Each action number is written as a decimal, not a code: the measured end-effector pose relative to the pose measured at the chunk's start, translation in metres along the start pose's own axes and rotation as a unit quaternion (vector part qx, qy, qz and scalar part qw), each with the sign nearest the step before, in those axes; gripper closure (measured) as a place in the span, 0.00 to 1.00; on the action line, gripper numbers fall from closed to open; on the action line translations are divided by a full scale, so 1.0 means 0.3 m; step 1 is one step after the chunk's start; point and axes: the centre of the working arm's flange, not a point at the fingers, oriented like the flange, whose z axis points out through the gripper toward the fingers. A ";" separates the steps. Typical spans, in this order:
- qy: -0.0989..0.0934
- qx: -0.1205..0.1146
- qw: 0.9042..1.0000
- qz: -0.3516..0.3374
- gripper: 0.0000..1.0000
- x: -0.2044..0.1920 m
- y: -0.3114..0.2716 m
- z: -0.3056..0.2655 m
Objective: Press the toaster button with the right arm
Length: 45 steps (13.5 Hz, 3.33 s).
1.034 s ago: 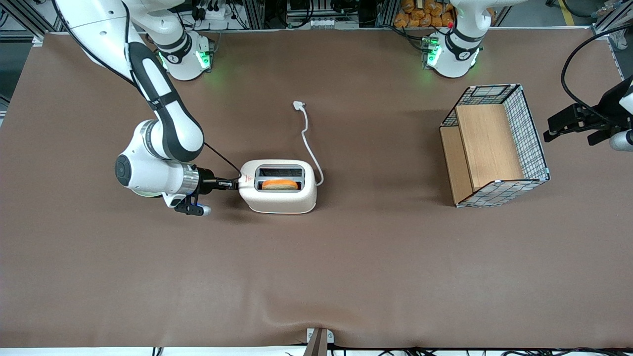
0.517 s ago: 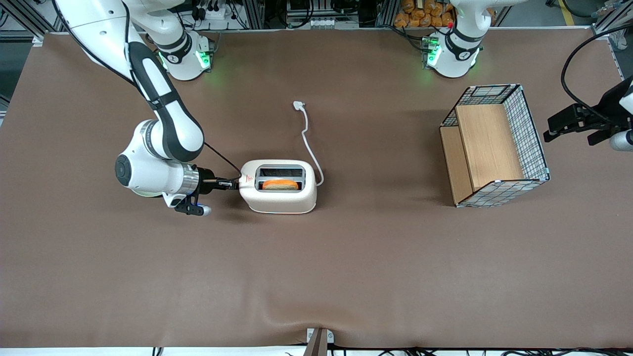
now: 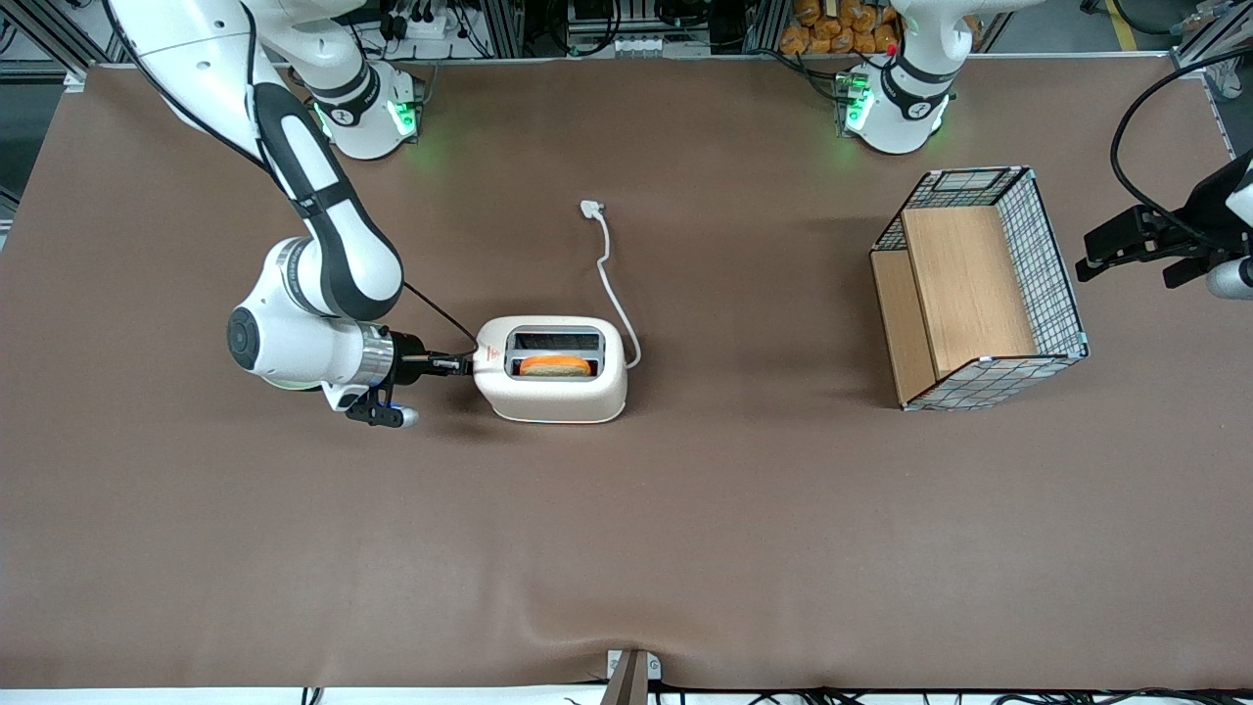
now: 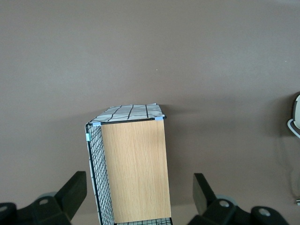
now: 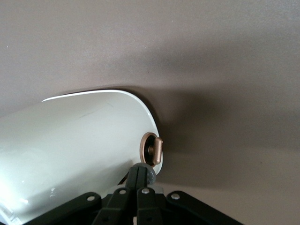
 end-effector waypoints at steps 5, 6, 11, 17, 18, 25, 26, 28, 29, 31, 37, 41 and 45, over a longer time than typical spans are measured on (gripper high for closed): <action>-0.006 0.001 1.000 -0.001 0.99 0.006 -0.001 -0.003; -0.007 0.001 1.000 -0.001 0.99 0.008 -0.001 -0.004; -0.029 0.005 1.000 -0.004 0.99 0.008 -0.016 -0.012; -0.053 0.012 0.999 -0.007 0.99 0.016 -0.041 -0.051; -0.055 0.013 0.998 -0.007 0.99 0.020 -0.046 -0.064; -0.074 0.001 0.997 0.002 0.99 0.051 -0.089 -0.193; -0.077 0.001 0.997 0.002 0.99 0.056 -0.098 -0.220; -0.080 0.005 0.997 0.006 0.99 0.072 -0.105 -0.292; -0.079 0.003 0.997 0.008 0.94 0.083 -0.100 -0.336; -0.071 -0.006 0.997 0.006 0.72 0.109 -0.078 -0.432; -0.007 -0.091 0.995 -0.034 0.09 0.155 -0.085 -0.738; -0.002 -0.125 0.992 -0.033 0.00 0.134 -0.063 -0.930; 0.035 -0.192 0.980 -0.029 0.00 0.084 -0.031 -1.126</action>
